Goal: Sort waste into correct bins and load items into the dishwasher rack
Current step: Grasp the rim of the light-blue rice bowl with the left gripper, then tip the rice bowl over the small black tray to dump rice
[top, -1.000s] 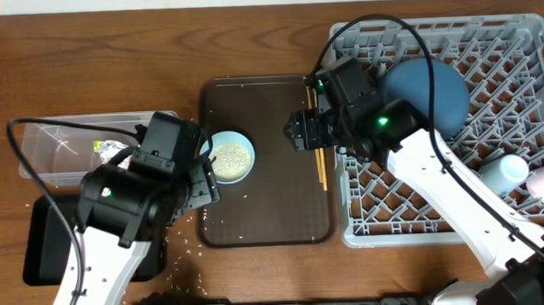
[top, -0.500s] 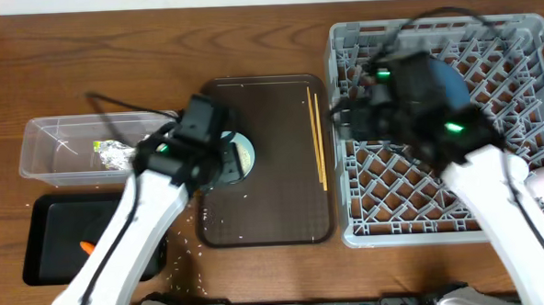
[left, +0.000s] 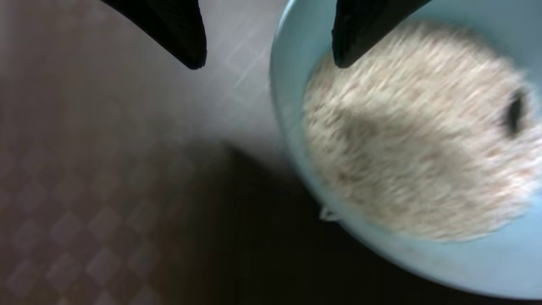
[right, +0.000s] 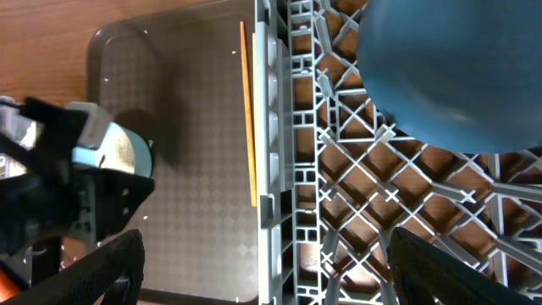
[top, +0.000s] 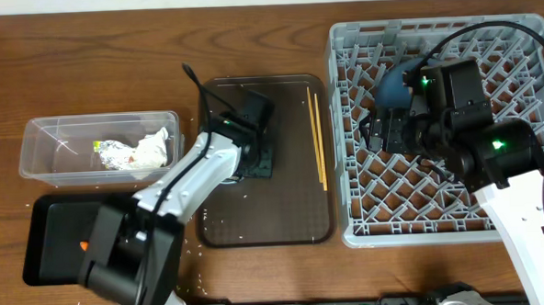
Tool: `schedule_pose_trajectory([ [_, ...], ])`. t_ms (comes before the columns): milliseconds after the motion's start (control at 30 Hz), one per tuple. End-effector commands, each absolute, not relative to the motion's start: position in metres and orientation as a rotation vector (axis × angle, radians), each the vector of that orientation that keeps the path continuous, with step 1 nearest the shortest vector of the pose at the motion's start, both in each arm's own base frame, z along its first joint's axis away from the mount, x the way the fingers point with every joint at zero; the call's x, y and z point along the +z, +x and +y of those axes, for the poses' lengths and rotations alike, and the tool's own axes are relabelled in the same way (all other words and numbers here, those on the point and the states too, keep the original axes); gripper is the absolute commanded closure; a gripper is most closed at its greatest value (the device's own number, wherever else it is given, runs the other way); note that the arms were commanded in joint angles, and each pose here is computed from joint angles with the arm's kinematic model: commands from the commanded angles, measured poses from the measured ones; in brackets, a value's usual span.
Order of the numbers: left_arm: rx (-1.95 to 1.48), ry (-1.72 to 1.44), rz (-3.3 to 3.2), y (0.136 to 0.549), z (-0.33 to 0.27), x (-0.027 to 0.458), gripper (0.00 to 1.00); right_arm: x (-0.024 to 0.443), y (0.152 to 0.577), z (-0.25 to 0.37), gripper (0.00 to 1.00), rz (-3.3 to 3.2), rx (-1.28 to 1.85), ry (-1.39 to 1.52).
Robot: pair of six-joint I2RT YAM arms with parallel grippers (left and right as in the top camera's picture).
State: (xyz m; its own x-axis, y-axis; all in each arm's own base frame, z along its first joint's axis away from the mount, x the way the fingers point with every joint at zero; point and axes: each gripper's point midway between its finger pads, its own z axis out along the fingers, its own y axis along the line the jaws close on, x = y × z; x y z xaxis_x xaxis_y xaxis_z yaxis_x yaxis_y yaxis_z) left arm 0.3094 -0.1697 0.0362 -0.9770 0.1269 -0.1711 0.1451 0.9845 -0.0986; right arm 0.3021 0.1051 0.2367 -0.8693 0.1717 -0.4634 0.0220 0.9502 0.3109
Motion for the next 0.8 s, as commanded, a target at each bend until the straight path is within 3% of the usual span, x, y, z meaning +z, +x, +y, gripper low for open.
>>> schedule_pose_trajectory([
  [0, -0.197, 0.245, 2.97, 0.312, -0.176, 0.028, 0.52, 0.238, 0.305, 0.1, 0.15, 2.594, 0.39, 0.148],
  [200, -0.185, 0.245, 2.991, 0.317, -0.178, 0.006, 0.69, 0.236, 0.302, 0.099, 0.15, 2.608, 0.386, 0.149],
  [367, -0.147, 0.244, 3.017, 0.315, -0.174, -0.005, 0.94, 0.234, 0.3, 0.098, 0.16, 2.621, 0.382, 0.151],
  [567, -0.144, 0.232, 3.027, 0.31, -0.172, 0.006, 0.94, 0.233, 0.299, 0.098, 0.17, 2.625, 0.38, 0.152],
  [767, -0.159, 0.172, 3.011, 0.299, -0.166, 0.049, 0.94, 0.234, 0.299, 0.098, 0.16, 2.624, 0.38, 0.152],
])
